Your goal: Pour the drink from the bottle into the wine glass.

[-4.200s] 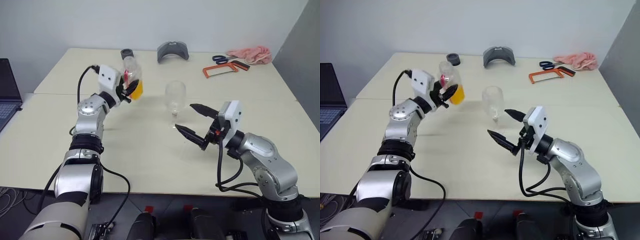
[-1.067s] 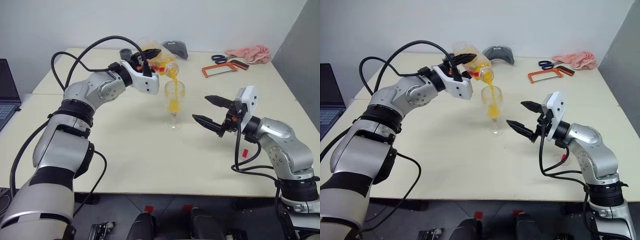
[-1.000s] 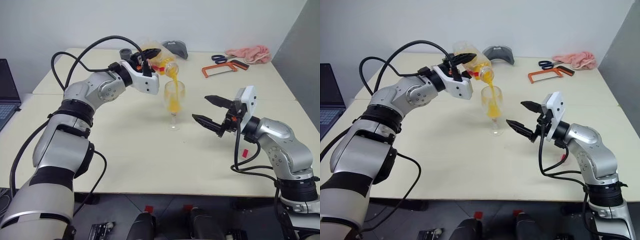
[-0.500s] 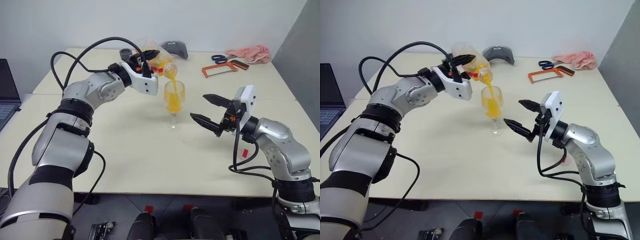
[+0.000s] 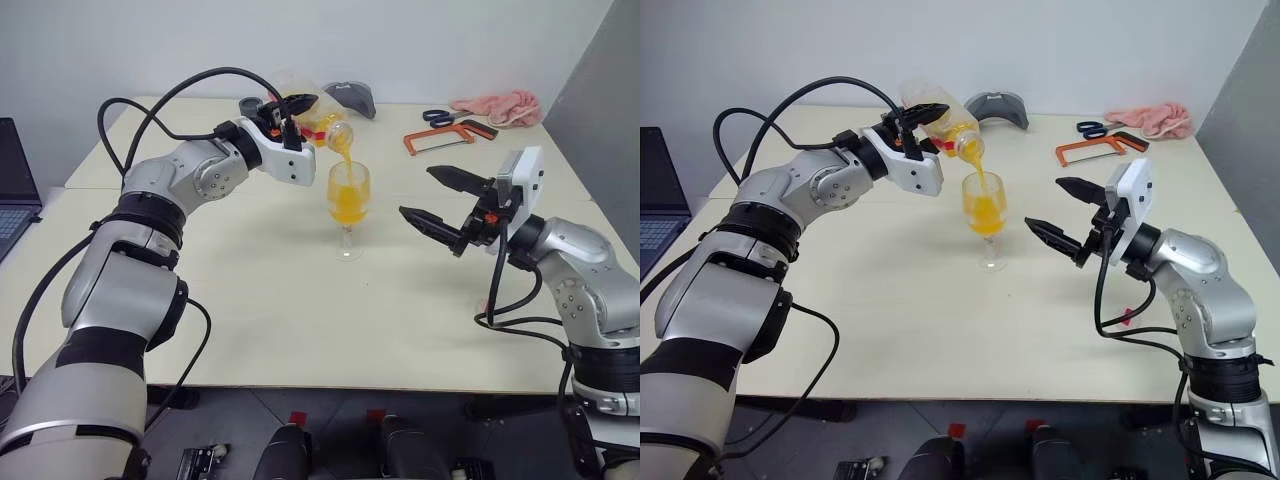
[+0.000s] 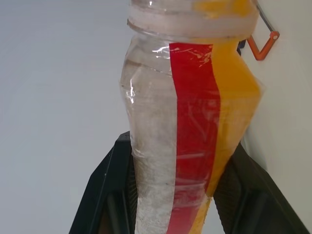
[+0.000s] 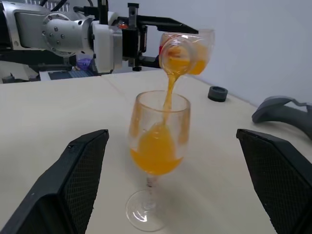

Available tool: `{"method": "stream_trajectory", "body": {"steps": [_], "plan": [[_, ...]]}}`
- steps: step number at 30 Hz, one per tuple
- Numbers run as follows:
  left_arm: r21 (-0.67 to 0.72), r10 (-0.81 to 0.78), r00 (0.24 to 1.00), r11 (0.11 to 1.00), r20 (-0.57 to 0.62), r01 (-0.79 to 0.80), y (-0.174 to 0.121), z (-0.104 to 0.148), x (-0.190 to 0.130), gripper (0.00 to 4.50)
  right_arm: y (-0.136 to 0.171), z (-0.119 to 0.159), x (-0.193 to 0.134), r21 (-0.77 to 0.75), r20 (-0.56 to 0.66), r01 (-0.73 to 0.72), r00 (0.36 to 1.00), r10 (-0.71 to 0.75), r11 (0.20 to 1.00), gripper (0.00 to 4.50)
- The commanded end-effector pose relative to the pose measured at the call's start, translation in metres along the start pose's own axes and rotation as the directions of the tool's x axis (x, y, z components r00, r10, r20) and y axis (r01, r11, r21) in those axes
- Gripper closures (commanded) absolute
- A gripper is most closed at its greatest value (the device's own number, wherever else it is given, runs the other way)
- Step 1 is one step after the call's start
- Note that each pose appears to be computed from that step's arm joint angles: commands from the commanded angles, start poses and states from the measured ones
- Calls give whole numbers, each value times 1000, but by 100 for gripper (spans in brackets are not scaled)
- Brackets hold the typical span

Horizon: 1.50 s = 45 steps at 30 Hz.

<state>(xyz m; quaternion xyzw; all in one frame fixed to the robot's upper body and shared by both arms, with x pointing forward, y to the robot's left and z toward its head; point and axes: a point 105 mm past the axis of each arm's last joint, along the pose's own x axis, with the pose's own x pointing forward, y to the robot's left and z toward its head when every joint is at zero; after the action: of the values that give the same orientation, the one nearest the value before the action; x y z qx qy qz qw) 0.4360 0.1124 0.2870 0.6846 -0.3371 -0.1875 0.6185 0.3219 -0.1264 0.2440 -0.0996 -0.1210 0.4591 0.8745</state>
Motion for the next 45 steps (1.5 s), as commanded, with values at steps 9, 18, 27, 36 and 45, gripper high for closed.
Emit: {"method": "stream_trajectory", "body": {"steps": [9,18,27,36,45], "plan": [[54,73,997,996,8,-73,28,-1,3,282,6,9,7,-42,40,-44,998,46,998,0],[70,89,996,993,14,-90,31,0,4,282,11,5,5,-23,40,-38,998,39,999,0],[75,92,996,993,12,-92,31,0,4,282,13,4,6,-15,45,-37,998,38,999,0],[77,92,996,993,11,-92,31,-1,4,282,12,4,5,-13,47,-24,999,25,1000,0],[-11,76,997,997,-19,-76,25,-2,7,282,13,4,2,-8,45,-13,999,13,1000,0]]}}
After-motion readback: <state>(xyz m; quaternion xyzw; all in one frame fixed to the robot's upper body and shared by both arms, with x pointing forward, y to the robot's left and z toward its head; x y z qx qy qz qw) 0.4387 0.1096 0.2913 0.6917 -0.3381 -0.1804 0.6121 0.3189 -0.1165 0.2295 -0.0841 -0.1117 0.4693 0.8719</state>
